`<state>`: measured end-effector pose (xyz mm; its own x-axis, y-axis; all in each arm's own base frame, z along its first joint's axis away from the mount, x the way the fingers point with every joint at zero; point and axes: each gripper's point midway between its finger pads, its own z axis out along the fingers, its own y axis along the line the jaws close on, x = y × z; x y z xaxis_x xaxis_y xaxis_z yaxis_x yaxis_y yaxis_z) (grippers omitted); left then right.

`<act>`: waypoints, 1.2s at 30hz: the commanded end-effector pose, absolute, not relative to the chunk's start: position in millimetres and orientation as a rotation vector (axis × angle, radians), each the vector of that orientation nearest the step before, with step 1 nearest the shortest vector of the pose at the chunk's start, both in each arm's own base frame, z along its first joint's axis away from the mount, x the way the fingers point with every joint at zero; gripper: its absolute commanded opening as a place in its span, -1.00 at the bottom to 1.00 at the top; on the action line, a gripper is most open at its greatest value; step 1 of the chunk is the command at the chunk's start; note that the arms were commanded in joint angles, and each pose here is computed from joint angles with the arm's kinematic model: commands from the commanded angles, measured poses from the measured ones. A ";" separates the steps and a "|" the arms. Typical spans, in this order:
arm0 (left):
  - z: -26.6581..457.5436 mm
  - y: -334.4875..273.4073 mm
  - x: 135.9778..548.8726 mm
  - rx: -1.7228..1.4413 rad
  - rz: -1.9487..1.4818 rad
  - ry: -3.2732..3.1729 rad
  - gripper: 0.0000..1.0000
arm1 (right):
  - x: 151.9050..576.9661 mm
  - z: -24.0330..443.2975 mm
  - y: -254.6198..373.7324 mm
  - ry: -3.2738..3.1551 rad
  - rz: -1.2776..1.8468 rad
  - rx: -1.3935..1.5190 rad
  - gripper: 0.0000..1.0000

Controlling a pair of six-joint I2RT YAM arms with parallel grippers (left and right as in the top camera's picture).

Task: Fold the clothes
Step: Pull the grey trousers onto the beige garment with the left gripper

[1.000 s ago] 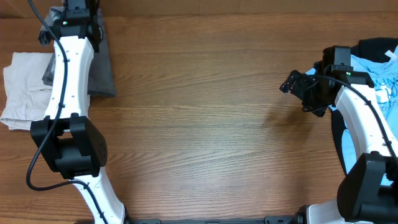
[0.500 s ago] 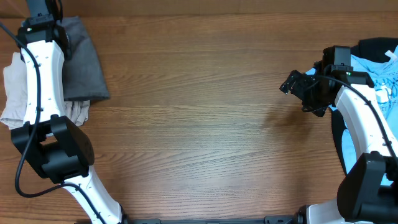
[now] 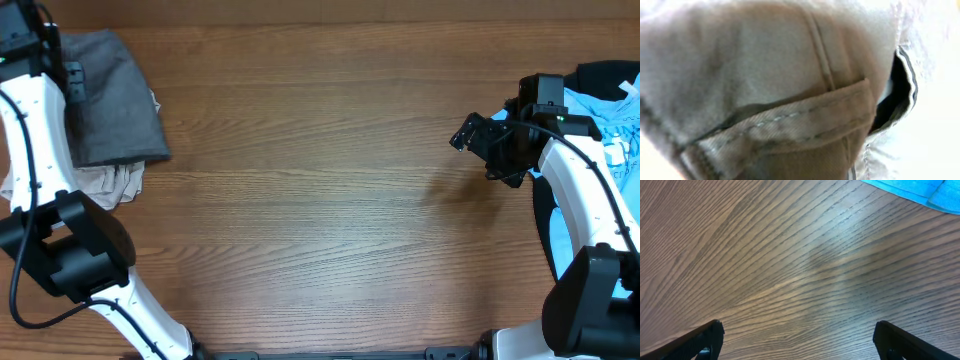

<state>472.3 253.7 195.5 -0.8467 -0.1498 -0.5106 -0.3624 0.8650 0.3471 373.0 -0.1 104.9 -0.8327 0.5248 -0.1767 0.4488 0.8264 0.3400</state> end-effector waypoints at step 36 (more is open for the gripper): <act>152.6 351.8 419.3 -0.954 0.563 2.496 1.00 | 376.1 109.1 -0.8 2.731 0.413 0.735 1.00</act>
<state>430.9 329.8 132.7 -0.7863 -0.4308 -0.4429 -0.5666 0.7885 0.2390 373.0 -0.1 104.9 -0.8328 0.5248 -0.1762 0.4488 0.8263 0.3402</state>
